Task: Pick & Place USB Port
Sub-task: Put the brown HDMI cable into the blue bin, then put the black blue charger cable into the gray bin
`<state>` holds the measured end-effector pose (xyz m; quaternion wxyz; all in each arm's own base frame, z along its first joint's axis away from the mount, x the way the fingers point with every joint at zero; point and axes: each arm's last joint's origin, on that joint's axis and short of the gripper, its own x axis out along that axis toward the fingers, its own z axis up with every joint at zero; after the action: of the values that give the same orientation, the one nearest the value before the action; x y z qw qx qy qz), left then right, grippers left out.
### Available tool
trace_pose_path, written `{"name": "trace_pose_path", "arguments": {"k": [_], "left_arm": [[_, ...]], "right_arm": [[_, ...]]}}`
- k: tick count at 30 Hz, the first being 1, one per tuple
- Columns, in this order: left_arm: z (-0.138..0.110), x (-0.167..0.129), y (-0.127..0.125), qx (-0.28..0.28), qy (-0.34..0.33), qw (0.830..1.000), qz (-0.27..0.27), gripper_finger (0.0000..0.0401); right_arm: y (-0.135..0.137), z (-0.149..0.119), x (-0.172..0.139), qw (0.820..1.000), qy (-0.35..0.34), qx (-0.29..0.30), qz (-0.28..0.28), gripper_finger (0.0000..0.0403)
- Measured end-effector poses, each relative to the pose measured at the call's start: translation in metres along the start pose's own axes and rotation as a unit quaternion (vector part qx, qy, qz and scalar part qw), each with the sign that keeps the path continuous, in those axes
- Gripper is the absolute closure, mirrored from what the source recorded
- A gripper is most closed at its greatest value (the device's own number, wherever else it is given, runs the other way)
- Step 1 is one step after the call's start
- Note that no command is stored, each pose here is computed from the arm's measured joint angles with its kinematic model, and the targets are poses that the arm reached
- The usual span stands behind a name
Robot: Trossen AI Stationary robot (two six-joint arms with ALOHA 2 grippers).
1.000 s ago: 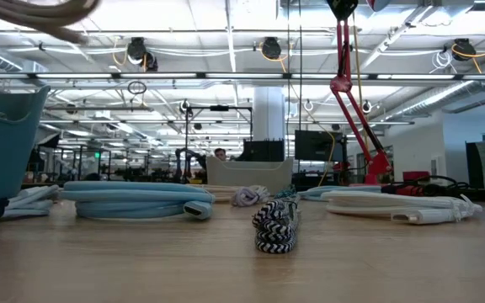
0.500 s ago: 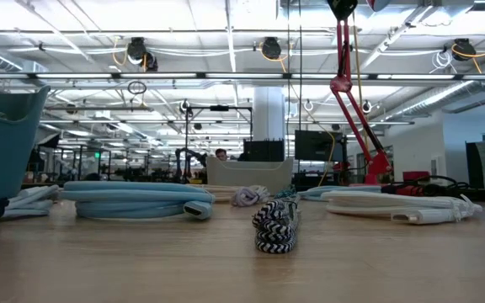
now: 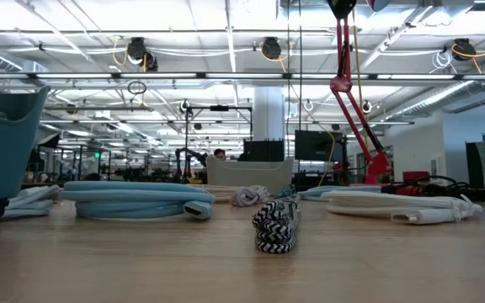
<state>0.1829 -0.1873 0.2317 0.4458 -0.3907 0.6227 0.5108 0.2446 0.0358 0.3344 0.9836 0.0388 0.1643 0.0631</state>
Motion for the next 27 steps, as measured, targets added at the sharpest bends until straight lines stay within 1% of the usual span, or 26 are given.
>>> {"name": "trace_pose_path", "arguments": {"k": [4, 8, 12, 14, 18, 22, 24, 27], "left_arm": [[0.004, 0.013, 0.000, -0.002, -0.004, 1.000, 0.012, 0.0364], [0.008, 0.016, 0.000, -0.001, -0.016, 1.000, 0.015, 0.0364], [0.012, 0.015, -0.002, 0.015, -0.024, 1.000, 0.010, 0.0363], [0.014, 0.015, -0.004, 0.015, -0.027, 1.000, 0.008, 0.0343], [0.018, 0.014, -0.003, 0.009, -0.030, 0.999, 0.018, 0.0278], [0.019, 0.009, -0.002, 0.028, -0.017, 0.999, 0.032, 0.0224], [0.018, 0.001, 0.001, 0.042, -0.013, 0.999, 0.028, 0.0207], [0.018, -0.016, 0.007, 0.051, -0.020, 0.998, 0.009, 0.0198]], "right_arm": [[0.000, 0.000, 0.000, 1.000, -0.002, 0.008, 0.001, 0.0312], [0.002, 0.001, 0.000, 1.000, -0.008, 0.007, 0.003, 0.0312], [0.002, 0.001, 0.000, 1.000, -0.007, 0.007, 0.002, 0.0312], [0.002, 0.001, 0.000, 1.000, -0.007, 0.007, 0.001, 0.0312], [0.002, 0.001, 0.000, 1.000, -0.007, 0.007, 0.001, 0.0312], [0.002, 0.001, 0.000, 1.000, -0.007, 0.007, 0.001, 0.0312], [0.002, 0.001, 0.000, 1.000, -0.007, 0.007, 0.001, 0.0312], [0.002, 0.001, 0.000, 1.000, -0.007, 0.007, 0.002, 0.0312]]}}
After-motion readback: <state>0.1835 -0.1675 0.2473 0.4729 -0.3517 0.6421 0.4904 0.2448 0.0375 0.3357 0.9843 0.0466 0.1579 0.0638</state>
